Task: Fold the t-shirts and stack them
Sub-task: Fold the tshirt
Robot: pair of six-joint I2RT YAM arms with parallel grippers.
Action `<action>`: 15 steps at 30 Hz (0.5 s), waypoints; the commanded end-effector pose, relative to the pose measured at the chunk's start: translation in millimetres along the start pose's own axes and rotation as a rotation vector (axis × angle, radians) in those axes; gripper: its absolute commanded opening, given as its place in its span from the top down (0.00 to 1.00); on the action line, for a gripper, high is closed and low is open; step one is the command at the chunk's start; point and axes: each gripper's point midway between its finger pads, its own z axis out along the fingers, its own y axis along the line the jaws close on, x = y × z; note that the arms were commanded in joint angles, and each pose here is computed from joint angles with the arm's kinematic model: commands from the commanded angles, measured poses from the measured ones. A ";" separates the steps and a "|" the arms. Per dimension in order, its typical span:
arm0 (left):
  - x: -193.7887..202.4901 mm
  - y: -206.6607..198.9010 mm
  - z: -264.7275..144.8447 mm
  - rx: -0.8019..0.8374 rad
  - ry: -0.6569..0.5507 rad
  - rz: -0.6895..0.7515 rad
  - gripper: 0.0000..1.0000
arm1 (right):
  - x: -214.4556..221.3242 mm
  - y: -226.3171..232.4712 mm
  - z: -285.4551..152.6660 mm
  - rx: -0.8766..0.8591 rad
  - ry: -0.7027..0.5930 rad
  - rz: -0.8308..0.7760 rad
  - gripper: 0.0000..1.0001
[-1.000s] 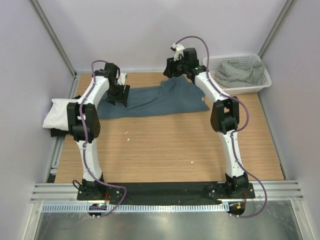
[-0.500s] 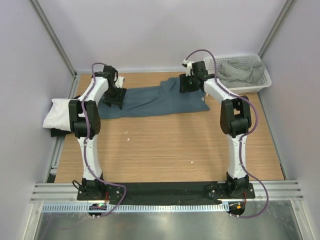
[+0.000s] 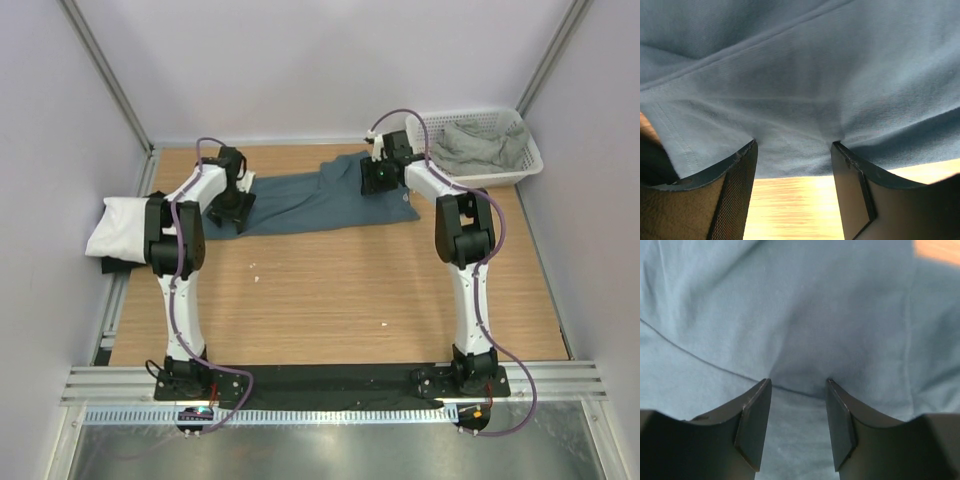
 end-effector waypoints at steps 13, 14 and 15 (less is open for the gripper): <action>53.8 -28.9 -6.1 -0.029 0.090 0.098 0.39 | -35.8 -8.1 37.5 0.014 -0.075 -0.017 0.45; 56.8 -30.0 -11.1 -0.032 0.082 0.117 0.39 | -49.1 -8.8 35.6 0.016 -0.108 -0.022 0.44; 62.4 -31.6 -11.9 -0.031 0.089 0.128 0.39 | -52.5 -9.1 38.0 0.024 -0.118 -0.029 0.44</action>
